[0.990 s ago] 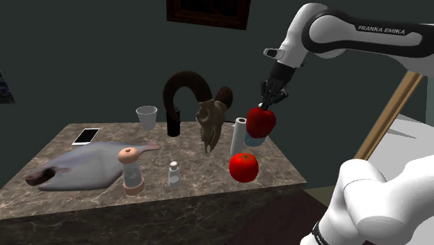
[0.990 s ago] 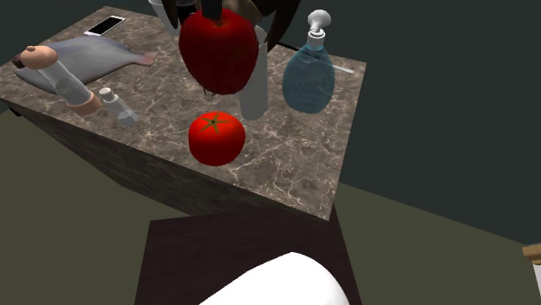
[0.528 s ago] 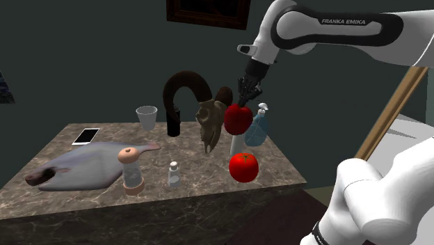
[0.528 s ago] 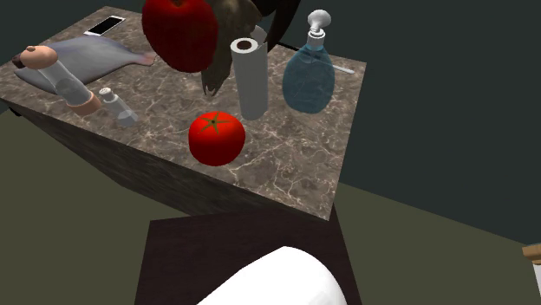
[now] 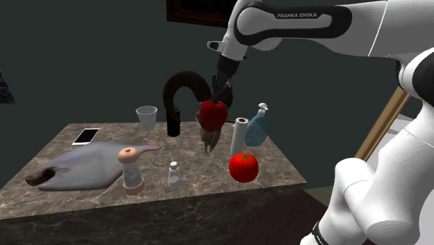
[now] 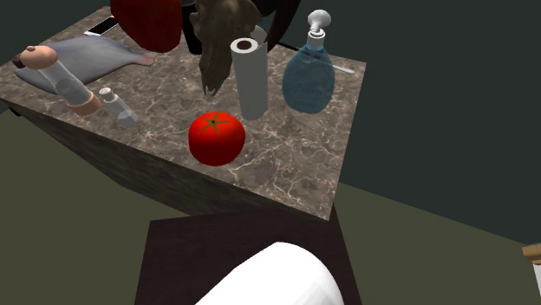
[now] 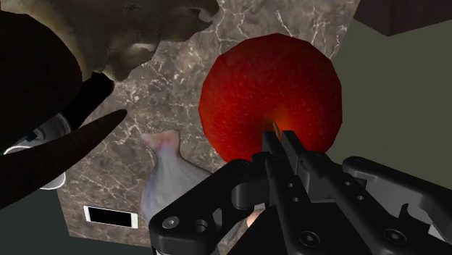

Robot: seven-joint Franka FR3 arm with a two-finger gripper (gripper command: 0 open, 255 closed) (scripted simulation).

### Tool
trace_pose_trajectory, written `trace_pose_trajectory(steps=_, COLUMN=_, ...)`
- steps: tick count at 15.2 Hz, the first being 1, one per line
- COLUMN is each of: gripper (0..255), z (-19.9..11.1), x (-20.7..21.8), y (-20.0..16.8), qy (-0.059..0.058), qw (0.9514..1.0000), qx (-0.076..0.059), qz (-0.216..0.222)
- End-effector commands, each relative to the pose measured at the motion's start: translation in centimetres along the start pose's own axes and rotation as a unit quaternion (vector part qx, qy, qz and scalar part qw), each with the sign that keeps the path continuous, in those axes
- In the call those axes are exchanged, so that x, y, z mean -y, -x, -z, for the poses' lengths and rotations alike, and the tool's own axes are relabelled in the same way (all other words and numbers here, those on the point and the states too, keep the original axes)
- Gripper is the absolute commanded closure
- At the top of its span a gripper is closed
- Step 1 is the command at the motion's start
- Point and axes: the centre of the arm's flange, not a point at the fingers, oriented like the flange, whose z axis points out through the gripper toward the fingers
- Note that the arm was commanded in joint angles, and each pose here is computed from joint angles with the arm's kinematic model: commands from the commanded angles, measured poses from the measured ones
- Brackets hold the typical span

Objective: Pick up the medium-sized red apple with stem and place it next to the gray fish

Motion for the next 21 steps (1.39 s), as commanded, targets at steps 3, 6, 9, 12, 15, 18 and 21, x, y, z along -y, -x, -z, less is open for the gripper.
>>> trace_pose_trajectory(steps=3, gripper=255, z=-1.2, x=-2.6, y=-4.7, qy=0.000, qw=1.0000, qx=0.000, qz=0.000)
trace_pose_trajectory(steps=6, gripper=255, z=-2.1, x=-4.5, y=-8.0, qy=0.000, qw=1.0000, qx=0.000, qz=0.000)
trace_pose_trajectory(steps=9, gripper=255, z=-3.0, x=-6.5, y=-11.4, qy=0.000, qw=1.0000, qx=0.000, qz=0.000)
trace_pose_trajectory(steps=12, gripper=255, z=-4.1, x=-8.9, y=-15.7, qy=0.000, qw=1.0000, qx=0.000, qz=0.000)
trace_pose_trajectory(steps=15, gripper=255, z=-5.6, x=-8.8, y=-15.3, qy=0.000, qw=1.0000, qx=0.000, qz=0.000)
trace_pose_trajectory(steps=18, gripper=255, z=-7.2, x=-8.7, y=-15.0, qy=0.000, qw=1.0000, qx=0.000, qz=0.000)
trace_pose_trajectory(steps=21, gripper=255, z=-8.7, x=-8.6, y=-14.6, qy=0.000, qw=1.0000, qx=0.000, qz=0.000)
